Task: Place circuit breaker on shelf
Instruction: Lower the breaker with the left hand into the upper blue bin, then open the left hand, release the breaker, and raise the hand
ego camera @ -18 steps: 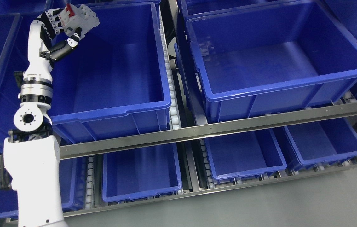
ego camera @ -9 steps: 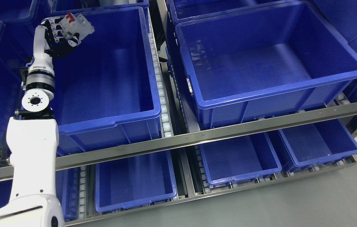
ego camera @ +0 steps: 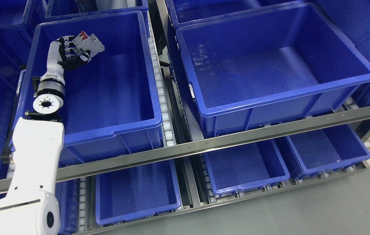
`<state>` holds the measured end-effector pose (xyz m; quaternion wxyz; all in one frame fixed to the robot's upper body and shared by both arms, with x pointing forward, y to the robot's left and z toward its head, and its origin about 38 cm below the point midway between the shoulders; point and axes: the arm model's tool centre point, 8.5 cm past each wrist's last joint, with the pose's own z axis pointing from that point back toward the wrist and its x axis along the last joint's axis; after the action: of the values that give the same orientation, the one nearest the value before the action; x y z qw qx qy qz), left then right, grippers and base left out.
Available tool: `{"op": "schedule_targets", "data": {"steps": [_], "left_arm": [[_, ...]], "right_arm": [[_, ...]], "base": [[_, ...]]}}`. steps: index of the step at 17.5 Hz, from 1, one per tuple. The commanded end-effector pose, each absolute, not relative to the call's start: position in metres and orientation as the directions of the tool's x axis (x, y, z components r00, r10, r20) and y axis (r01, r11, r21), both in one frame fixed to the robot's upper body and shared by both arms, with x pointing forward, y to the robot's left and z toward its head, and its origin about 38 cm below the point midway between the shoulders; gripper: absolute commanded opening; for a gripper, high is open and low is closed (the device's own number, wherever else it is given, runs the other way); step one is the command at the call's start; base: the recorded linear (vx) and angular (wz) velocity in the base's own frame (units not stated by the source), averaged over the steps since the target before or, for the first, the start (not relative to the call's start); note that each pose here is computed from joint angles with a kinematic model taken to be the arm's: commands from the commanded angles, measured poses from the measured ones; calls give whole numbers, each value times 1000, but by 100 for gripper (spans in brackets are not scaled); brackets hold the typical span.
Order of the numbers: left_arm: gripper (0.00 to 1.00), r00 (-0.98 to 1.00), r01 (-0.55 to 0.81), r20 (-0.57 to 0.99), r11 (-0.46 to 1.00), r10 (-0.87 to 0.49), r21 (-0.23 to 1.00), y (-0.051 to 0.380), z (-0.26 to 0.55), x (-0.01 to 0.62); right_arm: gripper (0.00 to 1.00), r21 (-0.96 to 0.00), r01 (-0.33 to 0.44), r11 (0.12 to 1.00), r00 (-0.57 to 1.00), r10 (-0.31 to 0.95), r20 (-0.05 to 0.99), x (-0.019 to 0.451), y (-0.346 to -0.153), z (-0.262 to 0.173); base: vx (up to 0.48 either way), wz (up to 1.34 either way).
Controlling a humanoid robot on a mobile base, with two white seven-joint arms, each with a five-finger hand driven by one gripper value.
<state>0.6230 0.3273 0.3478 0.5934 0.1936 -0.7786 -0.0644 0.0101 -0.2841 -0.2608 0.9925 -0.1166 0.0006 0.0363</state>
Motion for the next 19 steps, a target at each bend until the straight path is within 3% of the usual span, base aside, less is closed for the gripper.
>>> {"op": "schedule_targets", "data": {"steps": [1, 5, 10, 15, 18, 19], "left_arm": [[20, -69, -194, 915, 905, -397, 378, 335, 298, 625], [34, -64, -192, 916, 906, -395, 377, 332, 295, 625], [61, -76, -198, 915, 906, -396, 375, 332, 301, 626], [77, -168, -212, 905, 911, -390, 353, 319, 338, 629], [97, -250, -214, 888, 916, -386, 338, 307, 372, 629], [99, -276, -211, 884, 921, -377, 326, 301, 380, 629]], "right_arm": [[100, -247, -83, 965, 993, 101, 62, 18, -293, -259], [100, -247, -83, 965, 993, 102, 62, 18, -293, -259], [100, -246, -84, 966, 993, 102, 62, 18, -293, -259], [100, -247, -83, 965, 993, 102, 62, 18, -293, -259], [100, -246, -84, 966, 993, 102, 62, 18, -293, -259], [100, -247, -83, 965, 993, 102, 62, 18, -293, -259]], "base": [[-6, 47], [-24, 64], [-10, 1], [3, 0], [-1, 4], [-8, 41]]}}
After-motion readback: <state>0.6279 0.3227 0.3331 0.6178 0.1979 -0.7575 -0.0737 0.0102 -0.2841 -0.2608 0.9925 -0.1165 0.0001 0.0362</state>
